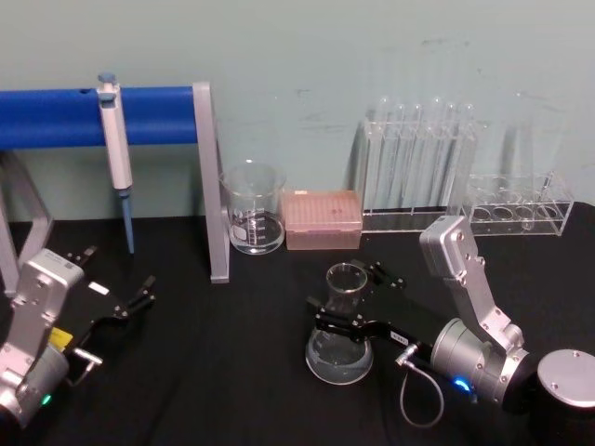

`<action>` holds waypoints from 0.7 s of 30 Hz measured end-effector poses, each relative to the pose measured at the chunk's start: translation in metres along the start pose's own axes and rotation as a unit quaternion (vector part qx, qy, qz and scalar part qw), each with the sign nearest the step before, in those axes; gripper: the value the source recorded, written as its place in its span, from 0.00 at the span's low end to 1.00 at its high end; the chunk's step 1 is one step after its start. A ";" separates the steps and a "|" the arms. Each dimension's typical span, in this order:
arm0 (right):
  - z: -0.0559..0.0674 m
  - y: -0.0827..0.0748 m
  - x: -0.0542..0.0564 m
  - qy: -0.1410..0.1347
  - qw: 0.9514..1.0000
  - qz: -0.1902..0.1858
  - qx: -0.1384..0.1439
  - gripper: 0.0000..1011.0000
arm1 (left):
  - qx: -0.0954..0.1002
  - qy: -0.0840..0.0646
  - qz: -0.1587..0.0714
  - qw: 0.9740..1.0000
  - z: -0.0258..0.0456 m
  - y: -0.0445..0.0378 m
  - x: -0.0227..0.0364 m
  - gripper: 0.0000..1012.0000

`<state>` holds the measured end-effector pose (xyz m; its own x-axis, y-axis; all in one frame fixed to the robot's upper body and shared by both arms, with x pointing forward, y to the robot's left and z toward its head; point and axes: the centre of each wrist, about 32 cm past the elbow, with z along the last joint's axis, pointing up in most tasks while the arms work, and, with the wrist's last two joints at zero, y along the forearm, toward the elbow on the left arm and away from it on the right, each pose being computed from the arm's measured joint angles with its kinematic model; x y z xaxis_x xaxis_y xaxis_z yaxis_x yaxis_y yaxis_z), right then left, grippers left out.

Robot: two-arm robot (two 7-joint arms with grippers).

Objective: Grasp the erlenmeyer flask with one hand, shake it three times, then place it back.

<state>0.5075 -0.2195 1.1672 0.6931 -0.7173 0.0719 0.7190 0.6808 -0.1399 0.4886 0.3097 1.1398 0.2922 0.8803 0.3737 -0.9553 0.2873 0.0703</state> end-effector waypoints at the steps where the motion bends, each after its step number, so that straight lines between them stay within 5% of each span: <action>1: 0.000 0.000 0.000 0.000 1.000 0.000 0.000 0.99 | 0.000 0.000 0.000 1.000 0.0000 0.0000 0.0000 0.99; 21: 0.001 -0.028 0.002 0.002 1.000 0.002 0.001 0.99 | 0.000 0.000 0.000 1.000 0.0000 0.0000 0.0000 0.99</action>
<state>0.4885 -0.2396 1.1721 0.6964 -0.7145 0.0674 0.7158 0.6845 -0.1382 0.4886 0.3097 1.1398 0.2923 0.8803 0.3738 -0.9552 0.2873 0.0703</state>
